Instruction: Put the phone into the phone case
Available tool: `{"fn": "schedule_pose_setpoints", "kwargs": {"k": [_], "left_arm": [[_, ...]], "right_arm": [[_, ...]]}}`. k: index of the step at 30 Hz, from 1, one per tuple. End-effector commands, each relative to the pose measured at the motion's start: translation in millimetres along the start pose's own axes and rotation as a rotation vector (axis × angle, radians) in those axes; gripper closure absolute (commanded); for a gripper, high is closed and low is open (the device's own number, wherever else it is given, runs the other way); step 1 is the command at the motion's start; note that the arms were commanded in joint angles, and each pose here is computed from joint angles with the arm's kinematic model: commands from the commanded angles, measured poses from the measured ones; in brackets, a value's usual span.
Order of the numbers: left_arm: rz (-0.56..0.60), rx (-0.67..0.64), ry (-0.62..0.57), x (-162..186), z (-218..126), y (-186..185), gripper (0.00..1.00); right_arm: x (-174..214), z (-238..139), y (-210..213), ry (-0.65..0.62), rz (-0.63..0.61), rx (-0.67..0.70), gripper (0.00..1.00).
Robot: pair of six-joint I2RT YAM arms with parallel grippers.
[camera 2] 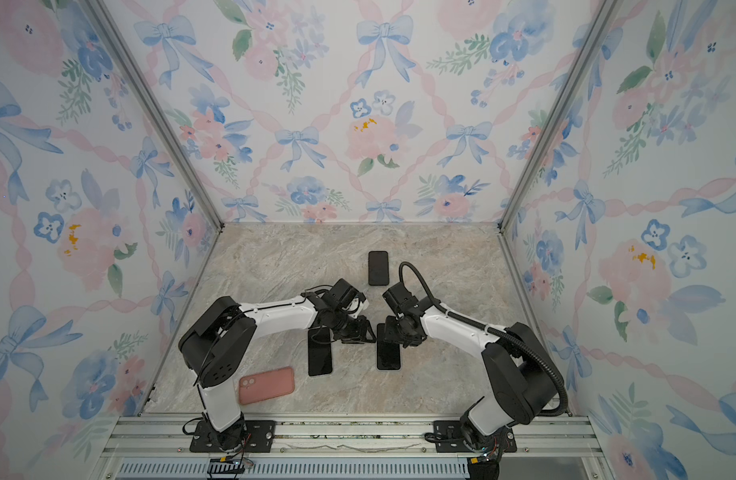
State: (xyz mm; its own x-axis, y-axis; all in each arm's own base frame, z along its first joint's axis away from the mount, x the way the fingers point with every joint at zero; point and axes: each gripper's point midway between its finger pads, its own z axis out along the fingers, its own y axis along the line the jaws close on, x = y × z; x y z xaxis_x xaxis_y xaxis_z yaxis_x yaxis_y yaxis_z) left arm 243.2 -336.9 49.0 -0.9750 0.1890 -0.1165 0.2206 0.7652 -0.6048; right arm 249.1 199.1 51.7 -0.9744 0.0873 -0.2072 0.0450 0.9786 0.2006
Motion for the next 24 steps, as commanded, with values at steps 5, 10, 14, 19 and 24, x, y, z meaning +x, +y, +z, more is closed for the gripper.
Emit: {"fn": "schedule_pose_setpoints", "kwargs": {"k": [5,10,14,19,24], "left_arm": [[0.029,-0.040,-0.073,12.6,-32.9,18.0,0.47],[0.043,-0.033,-0.084,19.9,-41.6,20.0,0.45],[0.052,-0.036,-0.103,24.5,-49.4,22.5,0.43],[0.051,-0.041,-0.123,28.6,-56.4,26.3,0.39],[0.049,-0.050,-0.121,33.5,-56.1,31.1,0.35]], "right_arm": [[24.8,-23.2,2.3,0.114,-0.042,0.127,0.37],[33.5,-16.9,17.1,0.261,-0.133,0.185,0.25],[34.9,-10.5,22.8,0.329,-0.173,0.230,0.21],[31.0,-6.8,20.3,0.342,-0.171,0.259,0.18],[29.4,0.9,15.1,0.338,-0.151,0.265,0.15]]}}
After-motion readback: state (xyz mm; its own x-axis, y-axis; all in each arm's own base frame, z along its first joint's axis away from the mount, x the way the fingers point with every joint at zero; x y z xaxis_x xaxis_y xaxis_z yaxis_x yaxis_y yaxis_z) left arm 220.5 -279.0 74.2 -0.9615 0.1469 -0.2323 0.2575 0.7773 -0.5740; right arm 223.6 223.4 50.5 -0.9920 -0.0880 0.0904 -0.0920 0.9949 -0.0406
